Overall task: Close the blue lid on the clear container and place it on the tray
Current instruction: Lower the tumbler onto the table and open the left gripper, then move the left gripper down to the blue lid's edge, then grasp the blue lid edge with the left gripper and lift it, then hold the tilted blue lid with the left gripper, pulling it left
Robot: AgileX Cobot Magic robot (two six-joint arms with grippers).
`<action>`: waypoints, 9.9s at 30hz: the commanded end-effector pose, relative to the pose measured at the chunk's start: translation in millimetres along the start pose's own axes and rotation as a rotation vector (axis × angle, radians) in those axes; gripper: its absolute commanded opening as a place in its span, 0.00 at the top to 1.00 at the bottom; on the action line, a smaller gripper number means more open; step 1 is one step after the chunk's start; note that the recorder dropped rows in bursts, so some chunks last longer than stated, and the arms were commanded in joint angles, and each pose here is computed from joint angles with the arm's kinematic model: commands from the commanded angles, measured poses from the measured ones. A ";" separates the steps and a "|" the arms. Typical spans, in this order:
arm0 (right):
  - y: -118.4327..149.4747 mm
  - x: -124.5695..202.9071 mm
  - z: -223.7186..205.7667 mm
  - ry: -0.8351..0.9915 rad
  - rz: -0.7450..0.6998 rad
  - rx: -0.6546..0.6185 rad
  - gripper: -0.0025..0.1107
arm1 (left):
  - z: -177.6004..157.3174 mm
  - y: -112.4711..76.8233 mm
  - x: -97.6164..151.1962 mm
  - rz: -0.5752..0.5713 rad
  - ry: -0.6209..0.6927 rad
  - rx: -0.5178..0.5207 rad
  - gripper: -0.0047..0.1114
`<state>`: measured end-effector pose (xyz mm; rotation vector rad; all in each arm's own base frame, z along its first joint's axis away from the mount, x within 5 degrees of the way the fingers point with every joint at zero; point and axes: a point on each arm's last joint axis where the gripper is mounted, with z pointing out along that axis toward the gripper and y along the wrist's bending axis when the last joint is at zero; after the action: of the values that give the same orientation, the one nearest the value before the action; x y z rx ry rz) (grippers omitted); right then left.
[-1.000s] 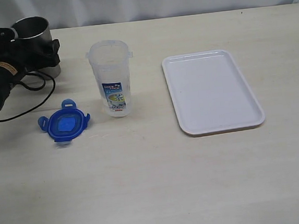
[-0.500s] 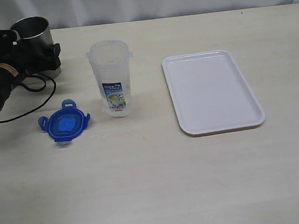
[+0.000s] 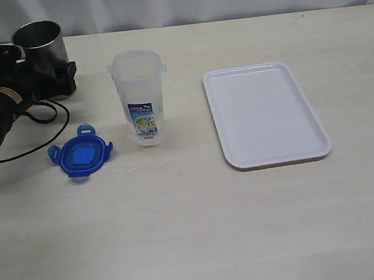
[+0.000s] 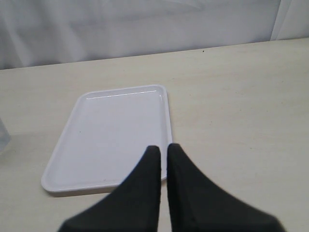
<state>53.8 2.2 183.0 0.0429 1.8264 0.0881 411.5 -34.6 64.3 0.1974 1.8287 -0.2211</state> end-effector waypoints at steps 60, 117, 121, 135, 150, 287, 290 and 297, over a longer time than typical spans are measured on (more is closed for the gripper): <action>0.0 0.6 -0.1 -0.001 0.006 -0.001 0.94 | -200.0 -31.0 -132.1 -0.175 0.625 -0.304 0.59; 0.0 0.6 -0.1 -0.001 0.006 -0.001 0.94 | -115.8 -47.3 -24.3 -0.177 0.908 0.008 0.59; 0.0 0.6 -0.1 -0.001 0.006 -0.001 0.94 | -109.6 -45.9 -17.5 -0.173 0.887 0.003 0.59; 0.0 0.6 -0.1 -0.001 0.006 -0.001 0.94 | -104.1 -44.6 0.9 -0.189 0.929 -0.007 0.59; 0.0 0.6 -0.1 -0.001 0.006 -0.001 0.94 | -93.9 -53.1 -18.5 -0.207 0.942 0.111 0.59; 0.0 0.6 -0.1 -0.001 0.006 -0.001 0.94 | -137.0 -48.5 -11.9 -0.133 0.925 0.020 0.75; 0.0 0.6 -0.1 -0.001 0.006 -0.001 0.94 | -135.7 -48.2 -6.9 -0.135 0.942 0.019 0.65; 0.0 0.6 -0.1 -0.001 0.006 -0.001 0.94 | -134.1 -46.3 -8.0 -0.127 0.919 0.000 0.64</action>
<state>53.8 2.2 183.0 0.0429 1.8264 0.0881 274.8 -46.5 108.7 0.2130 2.7717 -0.2501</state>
